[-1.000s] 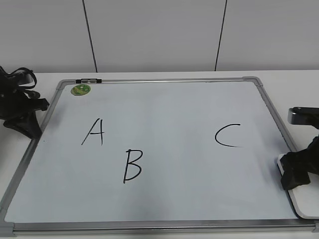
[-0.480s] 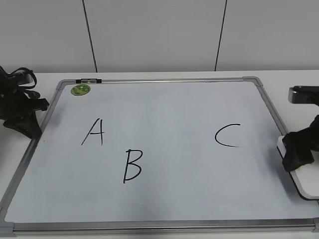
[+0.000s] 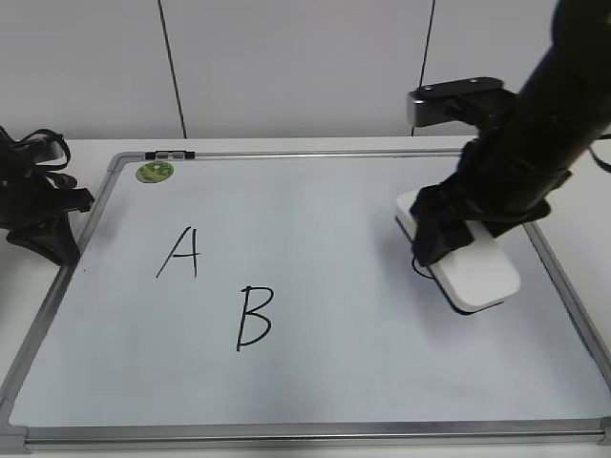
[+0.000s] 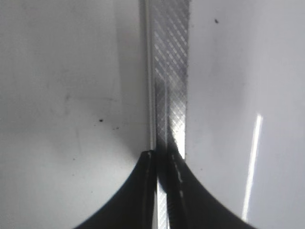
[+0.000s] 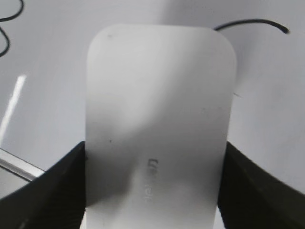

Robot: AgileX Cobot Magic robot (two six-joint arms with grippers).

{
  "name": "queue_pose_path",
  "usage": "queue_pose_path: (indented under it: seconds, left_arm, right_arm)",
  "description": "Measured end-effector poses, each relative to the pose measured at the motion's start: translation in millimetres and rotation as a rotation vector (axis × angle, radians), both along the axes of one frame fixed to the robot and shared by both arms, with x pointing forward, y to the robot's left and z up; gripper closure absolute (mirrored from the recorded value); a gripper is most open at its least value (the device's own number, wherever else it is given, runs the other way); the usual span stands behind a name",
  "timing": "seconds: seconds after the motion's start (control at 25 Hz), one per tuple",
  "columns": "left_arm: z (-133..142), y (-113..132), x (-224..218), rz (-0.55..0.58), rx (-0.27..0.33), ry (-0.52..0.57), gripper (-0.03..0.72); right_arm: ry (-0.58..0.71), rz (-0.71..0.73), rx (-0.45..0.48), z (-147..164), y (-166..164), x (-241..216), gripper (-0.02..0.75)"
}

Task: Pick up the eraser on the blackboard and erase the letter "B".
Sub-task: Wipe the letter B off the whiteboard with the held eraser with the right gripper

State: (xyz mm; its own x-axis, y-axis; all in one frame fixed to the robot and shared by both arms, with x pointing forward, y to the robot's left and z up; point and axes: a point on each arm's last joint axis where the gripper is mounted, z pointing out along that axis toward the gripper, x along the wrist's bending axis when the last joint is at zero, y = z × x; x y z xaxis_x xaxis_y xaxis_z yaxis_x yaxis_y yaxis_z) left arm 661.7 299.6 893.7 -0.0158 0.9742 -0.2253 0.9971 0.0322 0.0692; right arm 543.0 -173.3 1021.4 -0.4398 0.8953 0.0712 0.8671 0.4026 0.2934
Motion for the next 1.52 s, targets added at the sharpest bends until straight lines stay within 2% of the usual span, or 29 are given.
queue_pose_path:
  seconds: [0.32, 0.68, 0.96, 1.52]
  left_arm:
    - [0.1, -0.2, 0.1, 0.002, -0.003, 0.000, 0.657]
    - [0.1, -0.4, 0.1, 0.003, -0.005, 0.000, 0.652]
    - [0.1, -0.5, 0.0, 0.004, -0.006, 0.000, 0.652]
    - [0.2, -0.8, 0.2, 0.009, -0.013, 0.000, 0.651]
  right_arm:
    - [0.038, 0.171, -0.017, -23.0, 74.8, 17.7, 0.199]
    - [0.070, 0.260, -0.038, -61.8, 125.8, 36.2, 0.199]
    - [0.081, 0.295, -0.053, -93.2, 139.7, 44.5, 0.199]
    - [-0.024, 0.290, -0.013, -100.1, 147.3, 57.0, 0.200]
